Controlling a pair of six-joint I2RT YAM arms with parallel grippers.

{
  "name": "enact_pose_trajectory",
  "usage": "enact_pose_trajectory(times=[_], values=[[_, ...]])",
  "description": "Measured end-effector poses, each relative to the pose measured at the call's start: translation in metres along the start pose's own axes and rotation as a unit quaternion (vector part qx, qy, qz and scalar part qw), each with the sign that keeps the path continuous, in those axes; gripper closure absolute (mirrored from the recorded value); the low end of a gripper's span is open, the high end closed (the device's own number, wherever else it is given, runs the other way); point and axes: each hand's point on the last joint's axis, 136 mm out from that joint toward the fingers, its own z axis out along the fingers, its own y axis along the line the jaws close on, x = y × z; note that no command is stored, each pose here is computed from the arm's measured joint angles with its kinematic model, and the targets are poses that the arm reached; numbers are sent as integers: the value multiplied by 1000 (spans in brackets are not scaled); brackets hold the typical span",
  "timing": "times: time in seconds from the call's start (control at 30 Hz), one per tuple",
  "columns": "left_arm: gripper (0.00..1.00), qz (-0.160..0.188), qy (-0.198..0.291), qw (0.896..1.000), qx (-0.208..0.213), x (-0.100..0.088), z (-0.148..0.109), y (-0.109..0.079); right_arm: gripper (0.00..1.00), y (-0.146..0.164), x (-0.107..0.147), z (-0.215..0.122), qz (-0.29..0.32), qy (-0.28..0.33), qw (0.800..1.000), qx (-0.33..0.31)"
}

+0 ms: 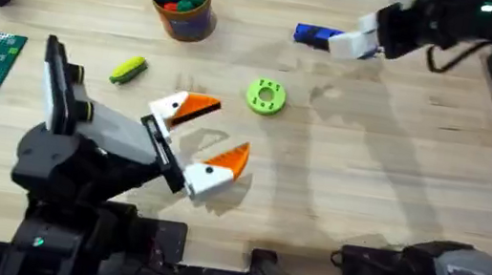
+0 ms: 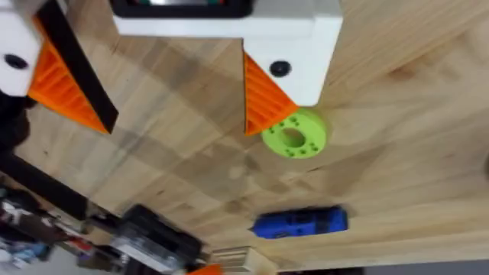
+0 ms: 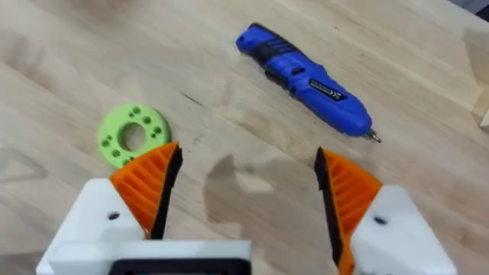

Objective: Pick up the gripper from the table and insert it into the empty holder that is missing its gripper. Then pick up a screw, insert it into the mounting hole, and use the screwdriver to tighten it. Finally, clean up the table by picking up the vegetable and placing it into the bucket.

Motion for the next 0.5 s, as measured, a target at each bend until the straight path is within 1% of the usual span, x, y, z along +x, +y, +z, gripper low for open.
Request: enact_pose_trajectory(times=[0.1,0.17,0.27,0.4,0.47,0.5], values=[[15,-27,9,999,-42,-8,-6,5,8,4,-3,-26,40,-18,999,3],[15,-44,18,996,-72,-19,-13,5,8,6,-7,-41,64,-35,997,5],[14,-67,44,990,-116,-36,-24,4,8,7,-13,-61,103,-60,993,8],[14,-62,86,981,-161,-62,-33,8,8,-3,-12,-77,142,-76,987,20],[15,-58,118,974,-185,-73,-37,14,8,-11,-6,-80,160,-71,984,28],[15,-59,139,969,-197,-76,-39,18,8,-15,-4,-80,168,-68,983,32]])
